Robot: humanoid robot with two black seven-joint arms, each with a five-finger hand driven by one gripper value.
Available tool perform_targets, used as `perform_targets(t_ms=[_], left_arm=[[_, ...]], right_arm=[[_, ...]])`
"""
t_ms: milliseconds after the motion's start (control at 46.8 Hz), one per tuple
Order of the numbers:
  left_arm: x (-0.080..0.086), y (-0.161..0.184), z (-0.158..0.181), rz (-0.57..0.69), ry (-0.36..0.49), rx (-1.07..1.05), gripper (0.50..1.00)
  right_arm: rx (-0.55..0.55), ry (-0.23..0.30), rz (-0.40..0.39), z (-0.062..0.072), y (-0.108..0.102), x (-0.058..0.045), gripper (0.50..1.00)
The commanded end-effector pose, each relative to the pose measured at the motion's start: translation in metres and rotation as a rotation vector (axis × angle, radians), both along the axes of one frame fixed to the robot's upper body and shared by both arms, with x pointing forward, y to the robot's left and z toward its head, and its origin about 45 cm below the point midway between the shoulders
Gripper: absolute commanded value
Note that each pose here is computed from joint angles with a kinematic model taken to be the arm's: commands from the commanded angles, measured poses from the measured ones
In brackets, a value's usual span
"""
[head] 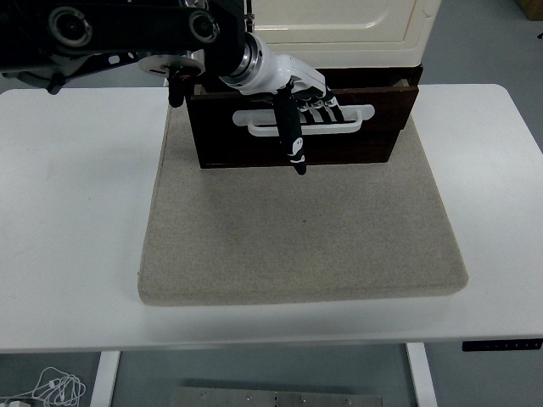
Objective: Open the drawer under the combination cabinet
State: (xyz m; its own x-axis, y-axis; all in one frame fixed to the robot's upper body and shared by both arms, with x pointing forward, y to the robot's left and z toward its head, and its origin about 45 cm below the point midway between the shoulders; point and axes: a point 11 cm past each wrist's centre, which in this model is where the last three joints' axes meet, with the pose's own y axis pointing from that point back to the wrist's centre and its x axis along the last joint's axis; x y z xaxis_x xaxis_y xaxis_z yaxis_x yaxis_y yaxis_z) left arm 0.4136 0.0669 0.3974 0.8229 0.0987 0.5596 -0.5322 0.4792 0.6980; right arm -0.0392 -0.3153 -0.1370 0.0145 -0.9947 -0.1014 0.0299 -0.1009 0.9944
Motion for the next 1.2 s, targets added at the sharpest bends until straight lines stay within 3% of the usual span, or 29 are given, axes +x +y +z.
perform_targets(t_ms=[0,1175], left_arm=[[-0.001,-0.001,0.000,-0.006,0.005,0.000,1.000],[-0.017,-0.002,0.014,-0.105,0.080,0.006,1.000]], right_arm=[[0.000,0.000,0.000,0.000,0.000,0.000,0.926],[0.000,0.000,0.000,0.000,0.000,0.000,0.926]])
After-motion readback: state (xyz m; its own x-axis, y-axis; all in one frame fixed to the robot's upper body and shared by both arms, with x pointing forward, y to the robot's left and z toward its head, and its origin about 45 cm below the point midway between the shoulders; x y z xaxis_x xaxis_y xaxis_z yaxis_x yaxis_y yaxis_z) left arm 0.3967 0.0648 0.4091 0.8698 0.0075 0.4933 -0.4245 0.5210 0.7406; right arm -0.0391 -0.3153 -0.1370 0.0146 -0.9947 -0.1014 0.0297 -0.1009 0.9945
